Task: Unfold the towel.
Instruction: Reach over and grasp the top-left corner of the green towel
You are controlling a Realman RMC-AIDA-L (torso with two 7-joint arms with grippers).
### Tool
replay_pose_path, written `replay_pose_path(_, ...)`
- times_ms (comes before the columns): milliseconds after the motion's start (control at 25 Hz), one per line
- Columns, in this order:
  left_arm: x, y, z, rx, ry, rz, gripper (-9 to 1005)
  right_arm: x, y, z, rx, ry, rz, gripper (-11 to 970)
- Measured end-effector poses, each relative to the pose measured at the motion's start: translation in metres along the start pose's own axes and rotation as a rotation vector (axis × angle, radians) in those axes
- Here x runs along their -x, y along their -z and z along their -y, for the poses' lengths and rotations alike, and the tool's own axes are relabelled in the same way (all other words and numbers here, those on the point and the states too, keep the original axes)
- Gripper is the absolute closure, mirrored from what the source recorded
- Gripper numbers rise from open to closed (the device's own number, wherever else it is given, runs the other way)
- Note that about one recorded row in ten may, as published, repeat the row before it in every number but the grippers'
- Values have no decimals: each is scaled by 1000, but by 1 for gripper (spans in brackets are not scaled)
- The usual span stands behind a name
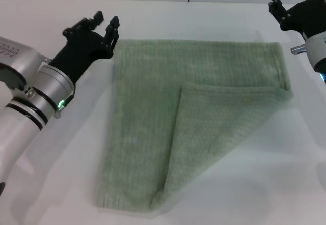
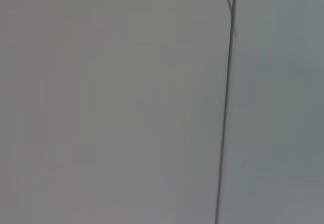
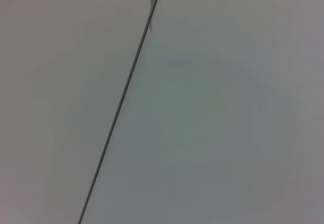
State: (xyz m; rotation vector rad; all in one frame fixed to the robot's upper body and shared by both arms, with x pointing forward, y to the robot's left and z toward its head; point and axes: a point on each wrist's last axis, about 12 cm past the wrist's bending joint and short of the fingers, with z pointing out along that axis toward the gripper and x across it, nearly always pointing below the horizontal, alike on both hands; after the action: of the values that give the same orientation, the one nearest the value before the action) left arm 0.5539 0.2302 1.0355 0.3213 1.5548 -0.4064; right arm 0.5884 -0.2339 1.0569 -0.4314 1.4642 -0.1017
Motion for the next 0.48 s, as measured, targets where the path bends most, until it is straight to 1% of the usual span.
replay_pose_path(40,0,-1,1,-7,5,-7,450,0,0,0,0,0,-1,200)
replay_pose_path(280,-3,-12,12,-60,-4,-68,629,-1,0,0,-1,0,-3,200)
replay_pose_path(320,-3,-16,16,-70,-7,-87,759,-1,0,0,0,1,-2,200)
replay_pose_path(360,-5,-24,21,-73,-10,-132,890,0,0,0,1,1,-2,200)
replay_pose_path(400,-5,-24,21,-73,-10,-132,908,0,0,-1,3,2,0,200)
replay_pose_path(480,-5,-32,24,-68,-8,-174,944,1,-1,-1,6,4,2,200)
